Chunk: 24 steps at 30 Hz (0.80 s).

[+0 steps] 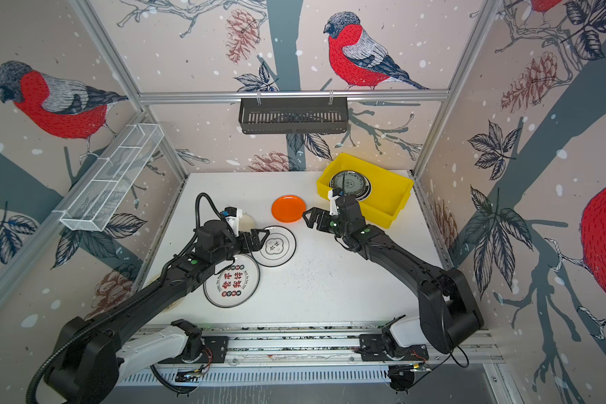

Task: Place the plates into the plastic bin on the countertop
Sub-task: Pick up the plate from the center of the table.

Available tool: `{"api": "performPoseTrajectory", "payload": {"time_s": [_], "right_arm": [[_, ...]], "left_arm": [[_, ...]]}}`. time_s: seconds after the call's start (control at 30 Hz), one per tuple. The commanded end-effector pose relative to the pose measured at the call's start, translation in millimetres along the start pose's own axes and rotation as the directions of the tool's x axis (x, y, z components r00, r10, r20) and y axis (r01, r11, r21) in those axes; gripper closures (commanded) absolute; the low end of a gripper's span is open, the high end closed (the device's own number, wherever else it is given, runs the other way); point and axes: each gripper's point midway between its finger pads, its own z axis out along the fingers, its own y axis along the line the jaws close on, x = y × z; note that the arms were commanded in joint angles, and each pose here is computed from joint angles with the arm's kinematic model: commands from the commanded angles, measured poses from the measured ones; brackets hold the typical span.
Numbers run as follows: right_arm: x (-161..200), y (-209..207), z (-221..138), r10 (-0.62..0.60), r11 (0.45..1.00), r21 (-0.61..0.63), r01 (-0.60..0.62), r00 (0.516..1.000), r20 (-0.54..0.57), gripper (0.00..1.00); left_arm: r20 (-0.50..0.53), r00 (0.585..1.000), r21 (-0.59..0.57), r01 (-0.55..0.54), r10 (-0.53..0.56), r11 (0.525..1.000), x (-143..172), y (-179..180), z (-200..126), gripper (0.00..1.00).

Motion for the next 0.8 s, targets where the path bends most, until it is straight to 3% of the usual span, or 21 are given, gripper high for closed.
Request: {"api": "performPoseTrajectory", "payload": {"time_s": [0.0,0.17,0.3,0.53,0.77], "right_arm": [[9,11,21,-0.004,0.999,-0.048,0.004,1.000,-0.009,0.01],[35,13,58,0.022,0.995,-0.095,-0.030,0.997,-0.080,0.08],[52,4,82,0.081,0.993,-0.076,-0.093,0.985,-0.154,0.24],[71,-11,94,0.101,0.994,-0.023,-0.108,0.976,-0.195,0.41],[89,-24,98,0.108,0.994,0.032,-0.104,0.964,-0.243,0.51]], "left_arm": [[0.029,1.000,0.004,0.000,0.000,1.000,-7,-2,0,0.02],[0.033,0.999,0.004,0.011,-0.012,1.000,-5,-1,-3,0.02],[0.028,0.999,0.009,0.015,-0.015,1.000,-2,0,-4,0.02],[0.023,1.000,0.006,0.012,-0.012,1.000,0,1,-6,0.02],[0.012,1.000,0.015,0.014,-0.014,1.000,1,-1,-3,0.02]]}}
